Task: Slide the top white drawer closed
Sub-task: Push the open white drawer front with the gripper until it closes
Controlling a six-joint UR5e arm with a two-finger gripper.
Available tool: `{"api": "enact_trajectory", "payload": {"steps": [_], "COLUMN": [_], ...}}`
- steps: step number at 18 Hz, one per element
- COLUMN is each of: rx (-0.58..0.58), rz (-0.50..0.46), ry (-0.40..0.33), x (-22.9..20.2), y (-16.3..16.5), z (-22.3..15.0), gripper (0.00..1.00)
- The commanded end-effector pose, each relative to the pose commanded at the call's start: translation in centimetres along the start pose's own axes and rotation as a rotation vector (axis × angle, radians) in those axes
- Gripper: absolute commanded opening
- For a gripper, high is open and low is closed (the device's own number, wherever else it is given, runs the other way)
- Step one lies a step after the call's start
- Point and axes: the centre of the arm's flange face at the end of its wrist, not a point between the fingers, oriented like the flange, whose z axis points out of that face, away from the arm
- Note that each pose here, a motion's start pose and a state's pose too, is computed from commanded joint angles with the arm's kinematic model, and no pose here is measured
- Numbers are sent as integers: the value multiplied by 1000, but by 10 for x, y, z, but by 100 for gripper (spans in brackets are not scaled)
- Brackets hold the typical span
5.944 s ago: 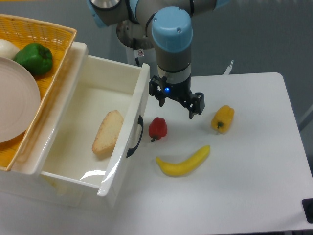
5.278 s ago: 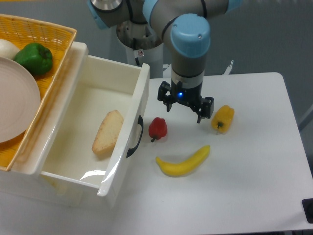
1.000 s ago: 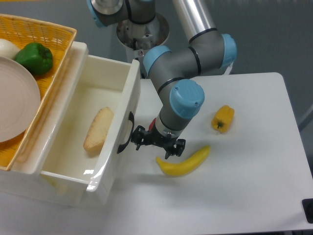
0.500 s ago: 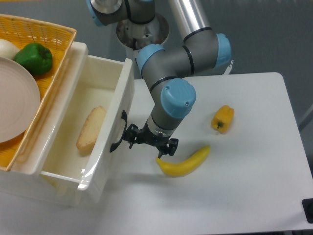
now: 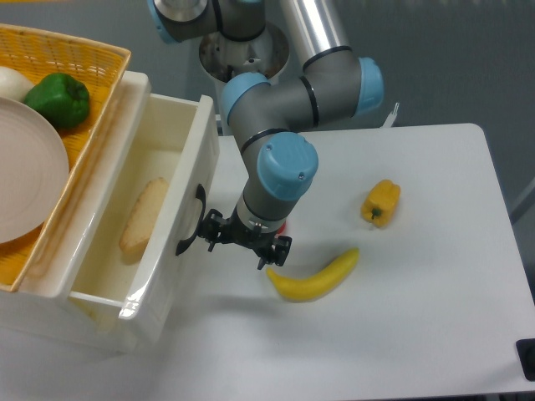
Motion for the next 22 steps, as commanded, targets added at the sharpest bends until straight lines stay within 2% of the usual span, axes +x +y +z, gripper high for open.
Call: {"api": "enact_trajectory", "payload": {"steps": [22], "rx": [-8], "rz": [99], "ry": [-4], "x": [52], "y": [-15], "z": [7], "gripper": [100]}}
